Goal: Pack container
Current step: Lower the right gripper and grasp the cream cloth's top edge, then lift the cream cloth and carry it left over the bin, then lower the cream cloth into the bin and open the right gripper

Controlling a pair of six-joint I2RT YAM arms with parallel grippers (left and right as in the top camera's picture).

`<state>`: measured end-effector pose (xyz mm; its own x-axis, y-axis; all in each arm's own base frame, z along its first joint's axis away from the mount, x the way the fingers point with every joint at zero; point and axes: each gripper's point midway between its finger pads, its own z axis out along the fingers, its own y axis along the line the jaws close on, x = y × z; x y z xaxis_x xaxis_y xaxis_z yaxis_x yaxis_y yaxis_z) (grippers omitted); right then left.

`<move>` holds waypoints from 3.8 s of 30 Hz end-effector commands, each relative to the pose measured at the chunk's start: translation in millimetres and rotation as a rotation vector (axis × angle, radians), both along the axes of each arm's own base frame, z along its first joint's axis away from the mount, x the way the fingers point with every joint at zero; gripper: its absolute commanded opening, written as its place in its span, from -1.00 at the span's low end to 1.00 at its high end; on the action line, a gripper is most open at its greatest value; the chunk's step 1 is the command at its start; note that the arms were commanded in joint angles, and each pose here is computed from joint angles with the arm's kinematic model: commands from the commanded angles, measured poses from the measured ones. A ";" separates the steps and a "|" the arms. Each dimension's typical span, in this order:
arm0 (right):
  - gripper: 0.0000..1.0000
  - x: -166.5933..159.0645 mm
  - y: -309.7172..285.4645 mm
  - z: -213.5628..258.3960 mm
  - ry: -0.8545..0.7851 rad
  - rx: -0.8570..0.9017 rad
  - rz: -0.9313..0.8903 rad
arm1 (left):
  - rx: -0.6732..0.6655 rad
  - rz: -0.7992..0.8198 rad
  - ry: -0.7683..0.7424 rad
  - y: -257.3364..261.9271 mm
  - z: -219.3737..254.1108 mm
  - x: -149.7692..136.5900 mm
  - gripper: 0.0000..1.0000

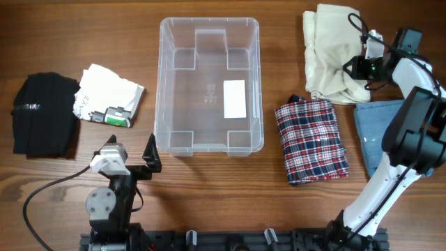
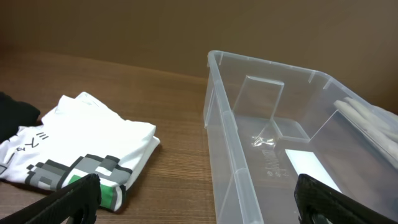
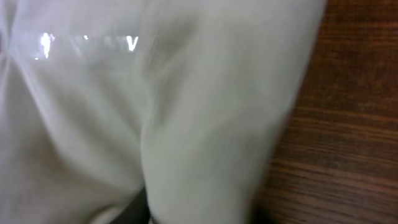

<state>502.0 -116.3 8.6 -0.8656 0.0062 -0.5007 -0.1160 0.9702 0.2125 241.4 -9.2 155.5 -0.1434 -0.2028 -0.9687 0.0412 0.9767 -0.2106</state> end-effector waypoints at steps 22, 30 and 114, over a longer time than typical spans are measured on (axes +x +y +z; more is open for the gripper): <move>-0.92 -2.7 -2.7 150.5 -0.210 -0.031 -0.137 | 0.024 -0.003 -0.004 -0.3 -1.0 -0.1 0.99; -0.92 -24.8 42.4 260.0 -0.399 0.119 -0.103 | 0.024 -0.003 -0.004 -0.3 -0.9 -0.1 0.99; -0.74 -105.8 442.5 127.9 0.022 0.270 0.415 | 0.024 -0.023 -0.004 -5.1 -0.9 -0.3 0.99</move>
<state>401.1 318.7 130.1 -0.8462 -0.1947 -0.4960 -0.4384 0.7834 0.4406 241.2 -13.5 155.5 -0.1469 -0.1999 -0.9688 0.0576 0.9760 -0.2101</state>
